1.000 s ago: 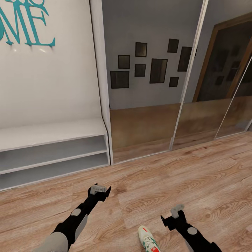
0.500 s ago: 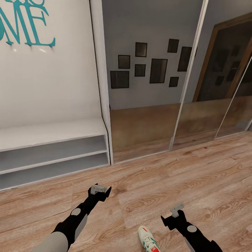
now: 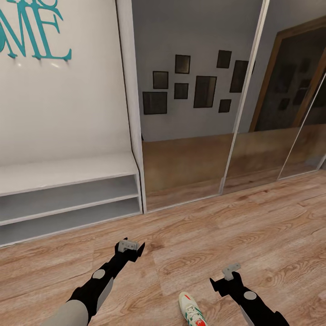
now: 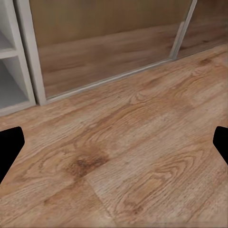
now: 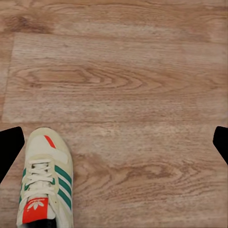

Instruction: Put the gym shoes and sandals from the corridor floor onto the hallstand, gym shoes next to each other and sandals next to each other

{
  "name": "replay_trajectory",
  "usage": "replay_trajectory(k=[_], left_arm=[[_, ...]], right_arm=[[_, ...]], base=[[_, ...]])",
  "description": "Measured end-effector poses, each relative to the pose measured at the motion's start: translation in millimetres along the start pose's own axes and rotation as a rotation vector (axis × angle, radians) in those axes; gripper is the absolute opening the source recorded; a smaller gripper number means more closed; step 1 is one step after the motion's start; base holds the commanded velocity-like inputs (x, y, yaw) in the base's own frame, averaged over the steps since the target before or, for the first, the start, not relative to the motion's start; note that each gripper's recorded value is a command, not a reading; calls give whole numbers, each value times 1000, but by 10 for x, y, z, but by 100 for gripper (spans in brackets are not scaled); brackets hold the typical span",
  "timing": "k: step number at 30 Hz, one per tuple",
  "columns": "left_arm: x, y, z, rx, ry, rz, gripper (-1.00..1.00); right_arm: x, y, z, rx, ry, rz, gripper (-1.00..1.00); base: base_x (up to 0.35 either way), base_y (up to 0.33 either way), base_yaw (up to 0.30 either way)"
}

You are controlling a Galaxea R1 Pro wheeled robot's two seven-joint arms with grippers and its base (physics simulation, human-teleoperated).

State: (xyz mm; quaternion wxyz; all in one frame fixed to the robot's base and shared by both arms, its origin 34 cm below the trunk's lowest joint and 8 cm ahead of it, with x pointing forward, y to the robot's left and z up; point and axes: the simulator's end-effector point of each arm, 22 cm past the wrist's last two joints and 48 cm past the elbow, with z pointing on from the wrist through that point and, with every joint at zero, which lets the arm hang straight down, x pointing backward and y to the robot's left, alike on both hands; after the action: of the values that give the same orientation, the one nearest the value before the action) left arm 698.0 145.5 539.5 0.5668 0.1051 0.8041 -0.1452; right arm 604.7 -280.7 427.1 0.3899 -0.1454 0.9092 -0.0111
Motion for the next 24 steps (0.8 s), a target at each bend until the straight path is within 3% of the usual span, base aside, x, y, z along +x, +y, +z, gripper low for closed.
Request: replay_trajectory(k=[24], left_arm=[[511,-8,68,7,5,9,100]], right_arm=[[410,130,274,-4,-2,6,100]], base=[[0,0,0]])
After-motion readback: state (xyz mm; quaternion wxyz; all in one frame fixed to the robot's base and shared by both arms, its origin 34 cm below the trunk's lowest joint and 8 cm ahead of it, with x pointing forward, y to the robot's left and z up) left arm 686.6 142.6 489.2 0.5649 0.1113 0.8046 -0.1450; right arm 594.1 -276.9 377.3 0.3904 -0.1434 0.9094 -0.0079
